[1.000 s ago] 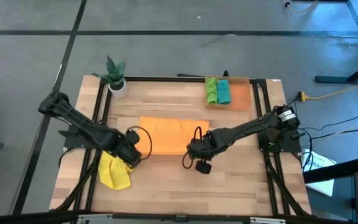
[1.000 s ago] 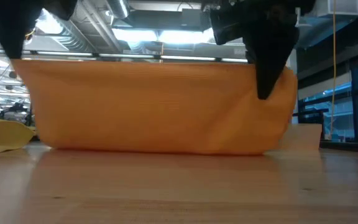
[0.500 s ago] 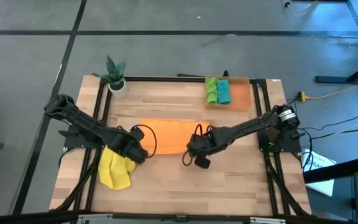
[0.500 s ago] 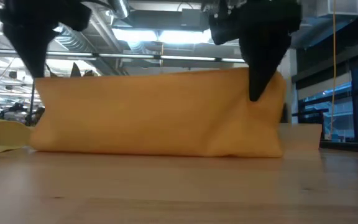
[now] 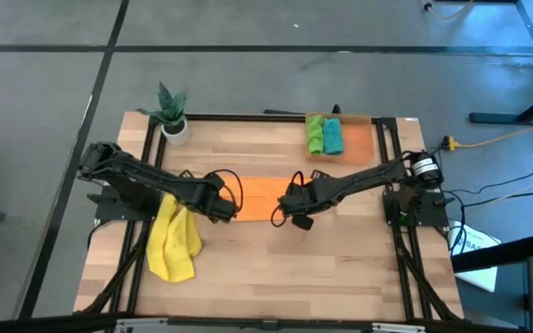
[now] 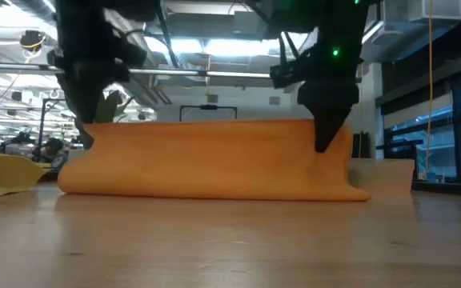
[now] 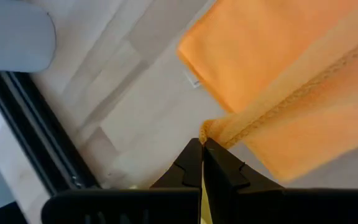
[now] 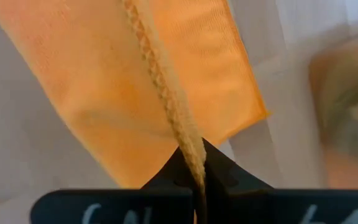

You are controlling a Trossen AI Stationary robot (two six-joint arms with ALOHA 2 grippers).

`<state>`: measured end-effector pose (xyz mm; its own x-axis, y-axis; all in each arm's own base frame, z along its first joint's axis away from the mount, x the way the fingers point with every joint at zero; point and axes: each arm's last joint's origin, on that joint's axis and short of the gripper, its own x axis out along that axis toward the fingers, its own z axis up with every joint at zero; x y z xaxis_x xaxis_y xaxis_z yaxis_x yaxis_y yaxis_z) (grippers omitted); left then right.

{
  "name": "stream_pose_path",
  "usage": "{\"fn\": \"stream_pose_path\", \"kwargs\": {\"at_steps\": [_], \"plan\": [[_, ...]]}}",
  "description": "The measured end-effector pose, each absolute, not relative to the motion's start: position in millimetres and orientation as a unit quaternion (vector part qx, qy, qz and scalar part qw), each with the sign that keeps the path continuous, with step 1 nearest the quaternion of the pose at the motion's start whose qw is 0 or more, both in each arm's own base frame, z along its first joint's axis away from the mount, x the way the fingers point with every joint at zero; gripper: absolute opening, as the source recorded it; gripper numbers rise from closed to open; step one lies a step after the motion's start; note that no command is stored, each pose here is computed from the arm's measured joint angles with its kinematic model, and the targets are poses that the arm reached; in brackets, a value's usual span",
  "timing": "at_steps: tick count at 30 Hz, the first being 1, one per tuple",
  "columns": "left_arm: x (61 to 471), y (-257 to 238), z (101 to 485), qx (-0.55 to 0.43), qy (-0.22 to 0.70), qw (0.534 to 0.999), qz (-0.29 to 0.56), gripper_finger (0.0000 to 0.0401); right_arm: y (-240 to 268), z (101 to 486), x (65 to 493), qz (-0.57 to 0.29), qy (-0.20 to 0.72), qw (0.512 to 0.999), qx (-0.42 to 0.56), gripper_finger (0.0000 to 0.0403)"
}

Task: Roll microfiber towels into tight, uniform cylinder then place into a basket
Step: Fold the orange towel

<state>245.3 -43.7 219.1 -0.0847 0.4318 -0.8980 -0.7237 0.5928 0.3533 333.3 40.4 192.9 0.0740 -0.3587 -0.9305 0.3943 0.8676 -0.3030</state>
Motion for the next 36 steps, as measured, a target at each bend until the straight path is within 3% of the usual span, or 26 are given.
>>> {"fn": "stream_pose_path", "kwargs": {"at_steps": [9, 19, 36], "plan": [[258, -14, 201, -0.092, 0.634, 0.629, 0.440, 0.0000, 22, 182, 336, -0.254, 0.623, 0.740, 0.005, 0.0004], [261, 7, 201, -0.116, 0.627, 0.620, 0.456, 0.0000, 5, 181, 336, -0.251, 0.630, 0.734, -0.006, 0.0011], [262, 23, 200, -0.117, 0.634, 0.618, 0.449, 0.0000, -5, 180, 336, -0.258, 0.632, 0.730, 0.004, 0.0116]]}}
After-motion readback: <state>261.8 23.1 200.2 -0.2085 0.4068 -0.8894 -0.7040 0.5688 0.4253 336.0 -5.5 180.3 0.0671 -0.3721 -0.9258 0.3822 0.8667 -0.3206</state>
